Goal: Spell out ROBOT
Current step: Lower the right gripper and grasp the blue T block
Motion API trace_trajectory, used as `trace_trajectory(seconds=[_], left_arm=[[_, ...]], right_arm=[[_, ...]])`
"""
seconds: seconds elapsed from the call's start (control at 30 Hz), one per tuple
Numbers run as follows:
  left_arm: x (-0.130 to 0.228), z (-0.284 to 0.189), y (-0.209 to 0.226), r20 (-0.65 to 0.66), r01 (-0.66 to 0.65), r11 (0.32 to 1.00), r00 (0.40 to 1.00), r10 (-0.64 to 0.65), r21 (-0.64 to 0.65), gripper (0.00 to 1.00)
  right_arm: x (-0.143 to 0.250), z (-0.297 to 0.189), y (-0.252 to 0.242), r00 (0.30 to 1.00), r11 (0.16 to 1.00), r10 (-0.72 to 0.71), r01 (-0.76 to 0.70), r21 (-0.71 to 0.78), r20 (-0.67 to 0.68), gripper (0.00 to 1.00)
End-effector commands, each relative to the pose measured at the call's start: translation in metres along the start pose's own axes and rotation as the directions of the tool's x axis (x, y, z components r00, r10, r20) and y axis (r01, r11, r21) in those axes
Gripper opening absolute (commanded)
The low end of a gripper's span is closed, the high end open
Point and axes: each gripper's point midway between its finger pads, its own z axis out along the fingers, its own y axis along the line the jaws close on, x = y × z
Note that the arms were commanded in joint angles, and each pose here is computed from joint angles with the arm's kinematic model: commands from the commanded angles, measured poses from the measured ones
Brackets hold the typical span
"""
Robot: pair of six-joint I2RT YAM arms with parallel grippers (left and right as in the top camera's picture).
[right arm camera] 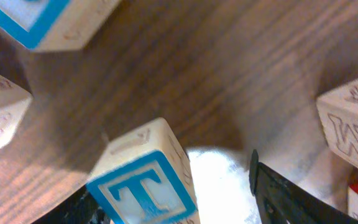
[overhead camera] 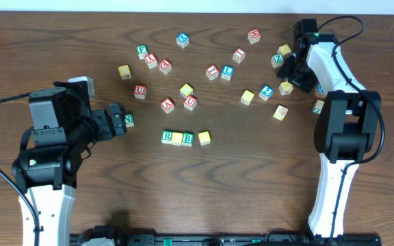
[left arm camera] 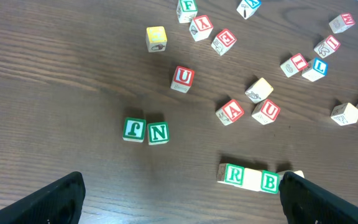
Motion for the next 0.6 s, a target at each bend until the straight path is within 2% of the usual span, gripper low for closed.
trace_trajectory(seconds=[0.0, 0.2, 0.57], left_arm=[[-0.0084, -0.0050, -0.0029, 0.024, -0.016, 1.000, 1.000, 0.016, 0.012, 0.98], [-0.0084, -0.0050, -0.0029, 0.024, -0.016, 1.000, 1.000, 0.016, 0.012, 0.98], [-0.0084, -0.0050, -0.0029, 0.024, -0.016, 1.000, 1.000, 0.016, 0.012, 0.98]], right_arm=[[-0.0115, -0.0021, 0.0050, 0.999, 0.999, -0.035, 0.036, -0.027, 0.036, 0.63], [-0.0174, -0.0031, 0.0146, 0.991, 0.991, -0.117, 0.121, -0.052, 0.071, 0.54], [-0.0126, -0.0027, 0.0114, 0.991, 0.991, -0.126, 0.128, -0.041, 0.051, 0.29]])
